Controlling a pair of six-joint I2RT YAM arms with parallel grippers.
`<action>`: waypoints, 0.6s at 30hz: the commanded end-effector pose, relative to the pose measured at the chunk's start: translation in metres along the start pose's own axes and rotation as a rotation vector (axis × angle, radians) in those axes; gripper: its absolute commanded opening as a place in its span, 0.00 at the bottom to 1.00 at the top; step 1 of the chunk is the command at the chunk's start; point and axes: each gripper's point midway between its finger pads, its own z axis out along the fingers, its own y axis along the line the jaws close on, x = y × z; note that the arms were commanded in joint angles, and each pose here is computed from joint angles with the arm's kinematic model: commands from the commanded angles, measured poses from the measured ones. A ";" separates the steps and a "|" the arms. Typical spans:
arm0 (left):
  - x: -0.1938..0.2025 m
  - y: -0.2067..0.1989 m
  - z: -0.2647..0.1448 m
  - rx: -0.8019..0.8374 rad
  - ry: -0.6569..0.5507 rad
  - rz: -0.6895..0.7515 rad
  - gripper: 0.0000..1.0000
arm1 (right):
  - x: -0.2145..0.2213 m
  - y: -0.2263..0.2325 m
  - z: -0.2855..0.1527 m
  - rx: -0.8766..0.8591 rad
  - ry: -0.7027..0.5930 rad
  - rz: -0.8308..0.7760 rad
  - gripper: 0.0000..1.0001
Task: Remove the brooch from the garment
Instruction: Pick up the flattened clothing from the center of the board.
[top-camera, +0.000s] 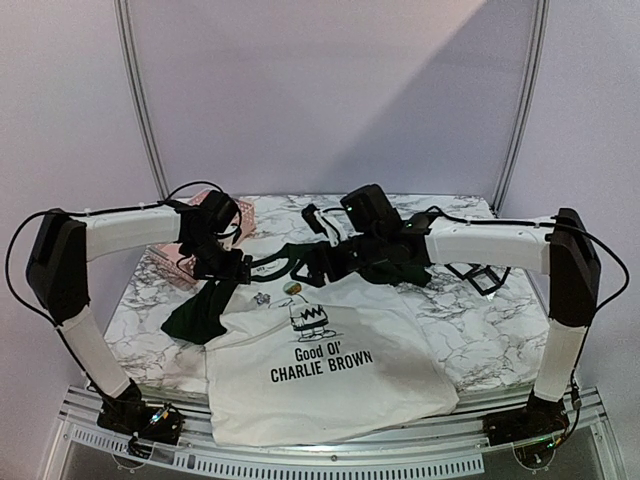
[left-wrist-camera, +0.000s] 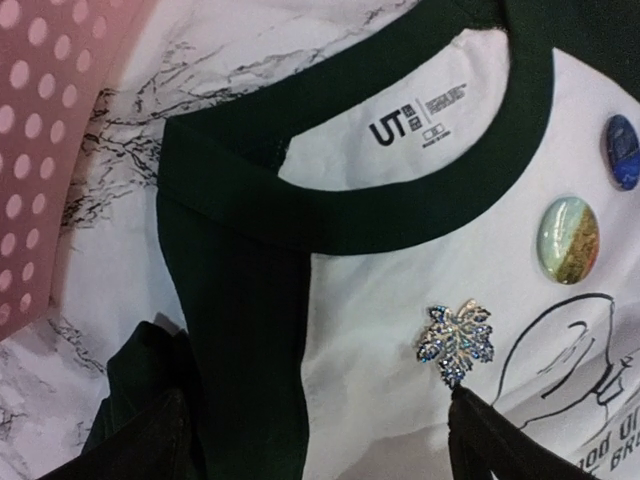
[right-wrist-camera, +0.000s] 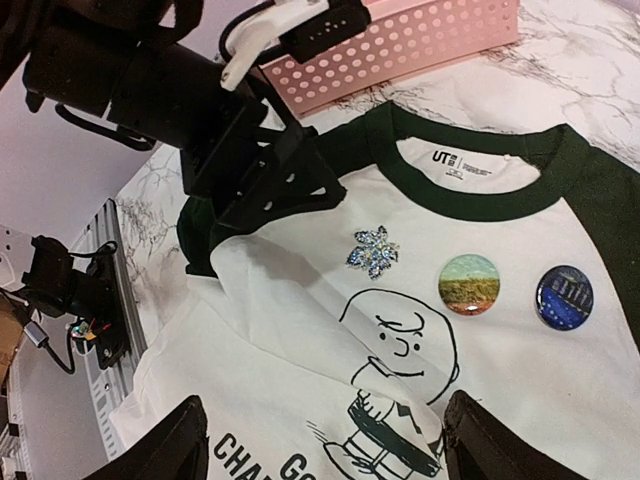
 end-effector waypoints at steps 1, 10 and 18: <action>-0.002 -0.007 0.009 0.014 0.006 0.032 0.88 | 0.013 0.009 0.023 -0.043 0.015 -0.016 0.81; 0.010 -0.004 0.041 -0.016 0.083 0.062 0.68 | 0.040 0.002 0.046 -0.028 0.080 -0.024 0.78; 0.018 -0.003 0.053 -0.030 0.115 0.064 0.49 | 0.048 0.002 0.042 -0.043 0.066 0.015 0.76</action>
